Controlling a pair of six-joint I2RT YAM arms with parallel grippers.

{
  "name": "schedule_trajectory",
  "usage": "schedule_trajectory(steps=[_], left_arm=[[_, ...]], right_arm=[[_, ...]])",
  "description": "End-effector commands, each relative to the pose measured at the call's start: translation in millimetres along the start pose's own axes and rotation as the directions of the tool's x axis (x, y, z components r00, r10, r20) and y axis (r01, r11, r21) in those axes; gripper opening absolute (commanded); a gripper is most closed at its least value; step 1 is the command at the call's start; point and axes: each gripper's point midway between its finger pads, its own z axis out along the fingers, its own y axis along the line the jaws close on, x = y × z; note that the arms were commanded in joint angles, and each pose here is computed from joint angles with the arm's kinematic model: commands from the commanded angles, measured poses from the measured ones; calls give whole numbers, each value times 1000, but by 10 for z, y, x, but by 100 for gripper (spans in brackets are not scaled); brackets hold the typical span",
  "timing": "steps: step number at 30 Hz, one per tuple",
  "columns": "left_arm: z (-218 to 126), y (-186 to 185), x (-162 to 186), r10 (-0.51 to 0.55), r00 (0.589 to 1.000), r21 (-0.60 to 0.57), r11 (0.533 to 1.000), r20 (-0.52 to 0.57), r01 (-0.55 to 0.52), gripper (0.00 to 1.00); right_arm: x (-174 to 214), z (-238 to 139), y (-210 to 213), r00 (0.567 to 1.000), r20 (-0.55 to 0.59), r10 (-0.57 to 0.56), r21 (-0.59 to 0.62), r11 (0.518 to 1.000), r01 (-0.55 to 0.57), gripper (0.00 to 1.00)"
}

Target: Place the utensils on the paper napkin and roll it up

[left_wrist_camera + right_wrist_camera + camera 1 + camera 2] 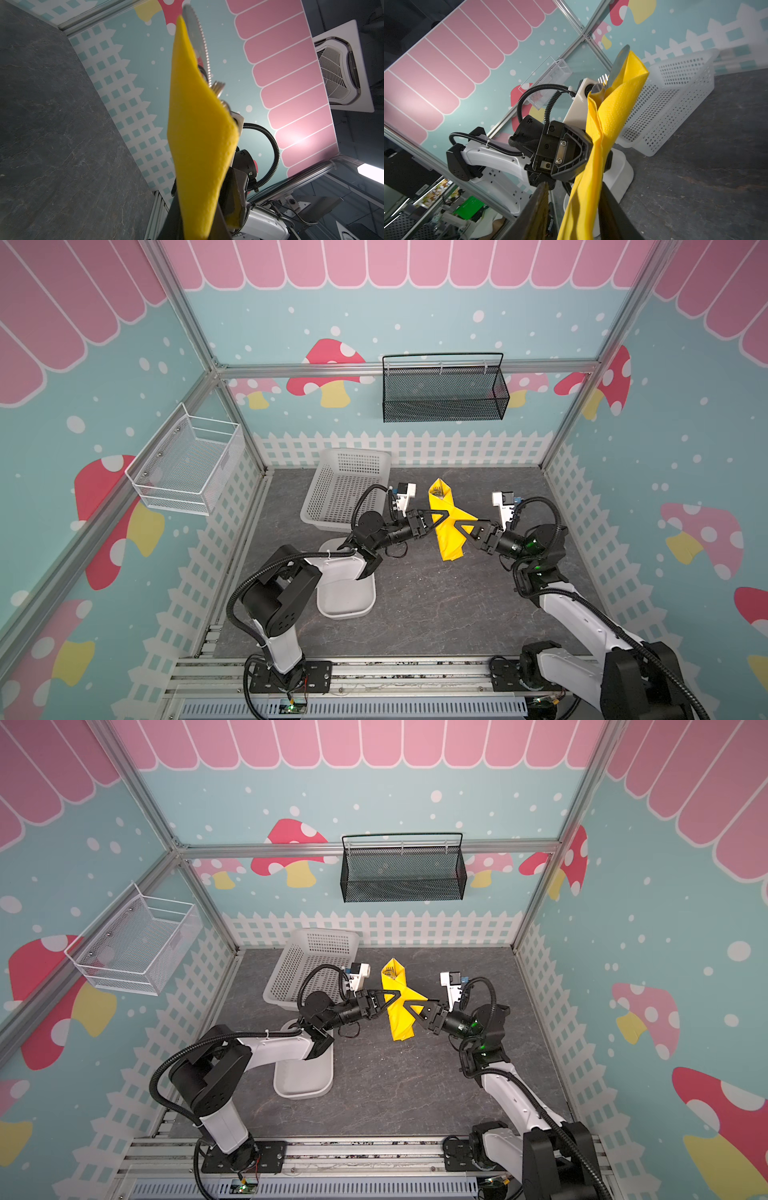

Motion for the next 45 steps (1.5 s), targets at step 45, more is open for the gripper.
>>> schedule_trajectory(steps=[45], left_arm=[[-188, -181, -237, 97, 990, -50, 995, 101, -92, 0]], right_arm=[[-5, 208, -207, 975, -204, -91, 458, 871, 177, 23]])
